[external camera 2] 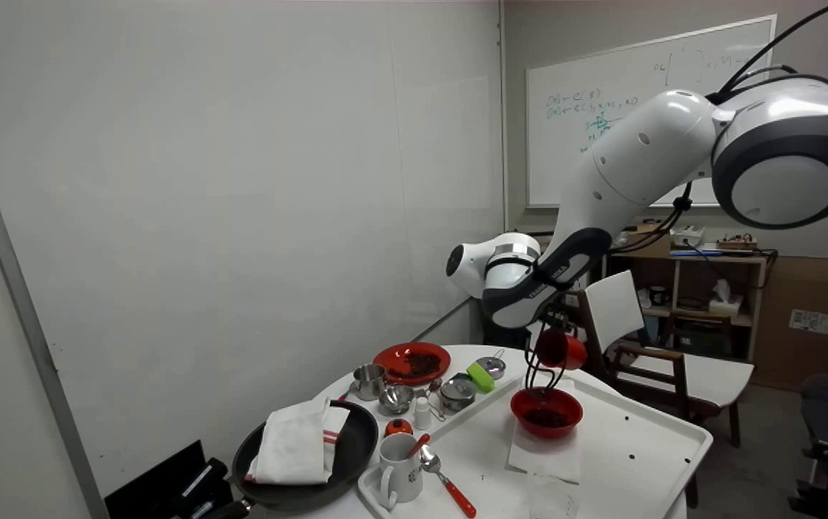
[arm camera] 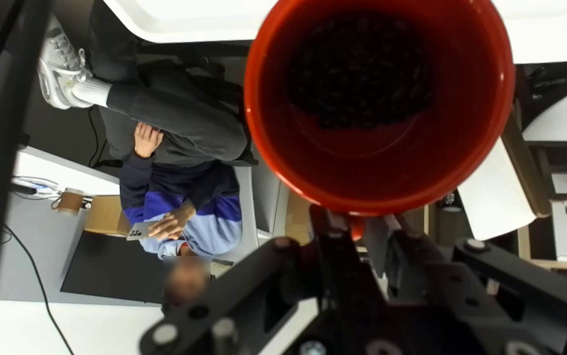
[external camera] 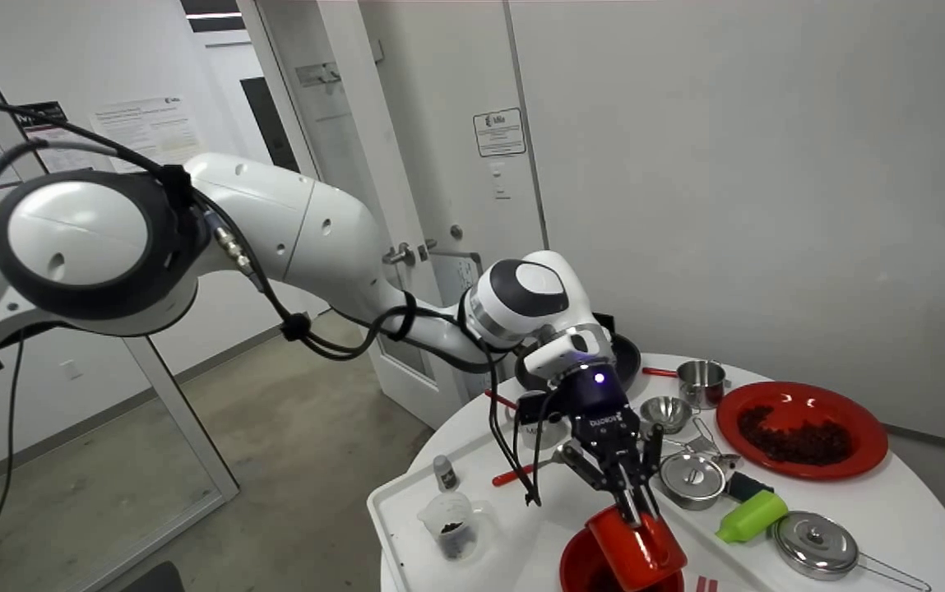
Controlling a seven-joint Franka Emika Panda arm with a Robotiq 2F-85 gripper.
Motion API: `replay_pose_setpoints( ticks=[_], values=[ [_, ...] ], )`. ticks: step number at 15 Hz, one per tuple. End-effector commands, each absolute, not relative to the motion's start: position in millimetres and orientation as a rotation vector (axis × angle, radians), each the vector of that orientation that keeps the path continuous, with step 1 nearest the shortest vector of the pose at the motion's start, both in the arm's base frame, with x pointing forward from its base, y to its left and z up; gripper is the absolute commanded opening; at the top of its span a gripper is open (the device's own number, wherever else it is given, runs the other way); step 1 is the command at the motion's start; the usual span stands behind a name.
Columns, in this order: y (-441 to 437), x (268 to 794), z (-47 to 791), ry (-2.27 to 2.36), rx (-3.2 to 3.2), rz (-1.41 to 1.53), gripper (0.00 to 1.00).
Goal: Pour some of the contents from the jug into the red bowl, pour the contents in the red cup into the red bowl then pour some of the contents from the jug into the red bowl
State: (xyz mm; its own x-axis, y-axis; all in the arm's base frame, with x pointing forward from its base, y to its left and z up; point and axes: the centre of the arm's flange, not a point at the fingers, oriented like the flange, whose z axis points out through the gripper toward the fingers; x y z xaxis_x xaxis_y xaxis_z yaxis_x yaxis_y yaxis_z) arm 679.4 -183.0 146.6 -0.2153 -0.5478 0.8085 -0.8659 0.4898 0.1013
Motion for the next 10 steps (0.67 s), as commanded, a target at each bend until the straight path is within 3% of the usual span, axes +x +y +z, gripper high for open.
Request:
replay_pose_setpoints(
  ticks=[1, 10],
  values=[
    [-162.4, 695.2, 139.7, -1.794, 1.078, 0.593, 0.08],
    [-132.0, 717.3, 117.6, -1.594, 1.022, 0.793, 0.08]
  ],
)
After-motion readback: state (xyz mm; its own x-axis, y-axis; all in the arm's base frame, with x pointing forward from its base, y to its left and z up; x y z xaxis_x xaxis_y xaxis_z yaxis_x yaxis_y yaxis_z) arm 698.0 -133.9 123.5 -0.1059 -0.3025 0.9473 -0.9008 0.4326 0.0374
